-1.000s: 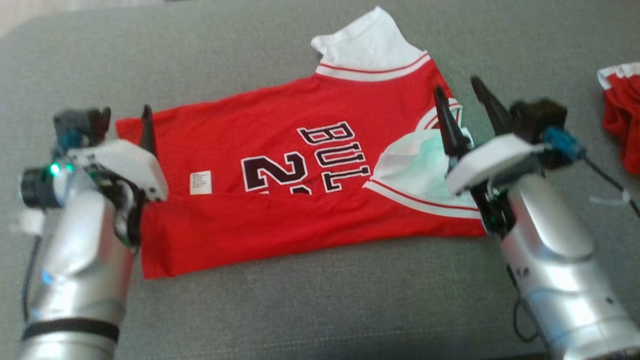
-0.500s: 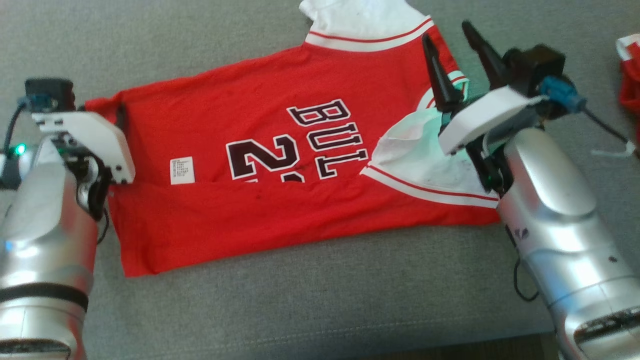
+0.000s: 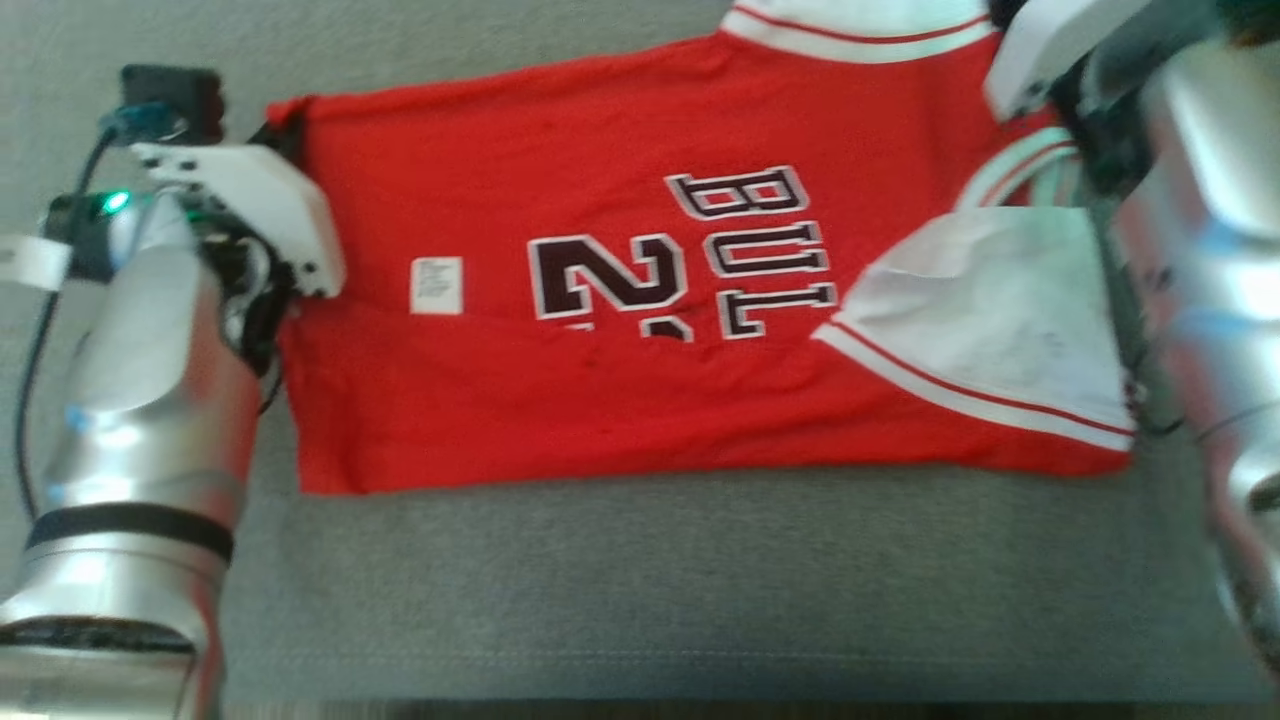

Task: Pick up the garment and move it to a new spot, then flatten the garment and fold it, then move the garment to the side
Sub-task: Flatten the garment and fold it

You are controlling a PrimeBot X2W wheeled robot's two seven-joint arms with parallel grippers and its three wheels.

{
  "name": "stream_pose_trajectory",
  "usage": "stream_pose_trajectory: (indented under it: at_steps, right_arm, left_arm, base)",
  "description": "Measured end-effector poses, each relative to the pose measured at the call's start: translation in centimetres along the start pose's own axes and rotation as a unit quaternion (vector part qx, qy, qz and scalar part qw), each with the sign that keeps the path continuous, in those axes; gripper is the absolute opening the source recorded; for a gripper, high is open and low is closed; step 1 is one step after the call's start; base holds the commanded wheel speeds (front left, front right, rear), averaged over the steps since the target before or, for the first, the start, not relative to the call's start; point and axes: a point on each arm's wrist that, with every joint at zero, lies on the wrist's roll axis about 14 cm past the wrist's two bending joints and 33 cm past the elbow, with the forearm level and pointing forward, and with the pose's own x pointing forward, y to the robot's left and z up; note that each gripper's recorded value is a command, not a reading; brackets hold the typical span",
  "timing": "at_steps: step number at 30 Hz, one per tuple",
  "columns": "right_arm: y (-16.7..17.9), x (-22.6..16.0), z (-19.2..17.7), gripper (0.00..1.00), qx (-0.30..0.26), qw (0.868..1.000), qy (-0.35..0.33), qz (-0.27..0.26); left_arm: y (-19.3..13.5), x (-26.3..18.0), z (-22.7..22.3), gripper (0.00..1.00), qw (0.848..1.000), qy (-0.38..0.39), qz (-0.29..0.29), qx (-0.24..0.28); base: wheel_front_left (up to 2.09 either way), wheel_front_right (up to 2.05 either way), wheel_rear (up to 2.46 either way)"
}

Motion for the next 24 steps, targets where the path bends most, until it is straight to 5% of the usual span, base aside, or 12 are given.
stream_pose_trajectory:
  at_steps: [20,21,22,24]
  right_arm:
    - [1.5,7.6,-7.2,1.0,0.002,0.984,0.179,0.01]
    - [1.5,7.7,-7.2,0.64,0.003,0.984,0.18,0.01]
    - [1.5,7.9,-7.2,0.0,0.004,0.984,0.179,0.01]
    - [1.3,8.1,-6.9,0.0,-0.002,0.985,0.174,0.008]
  left_arm:
    - [-0.9,0.0,0.3,0.0,0.999,-0.046,-0.017,-0.004]
    - [-0.9,0.0,0.3,0.0,0.999,-0.045,-0.018,-0.004]
    - [-0.9,0.1,0.2,0.0,0.999,-0.047,-0.019,-0.004]
    - [-1.0,0.2,0.3,0.0,0.998,-0.053,-0.02,-0.009]
  base:
    - [0.0,0.0,0.0]
    - [0.0,0.0,0.0]
    - [0.0,0.0,0.0]
    - [0.0,0.0,0.0]
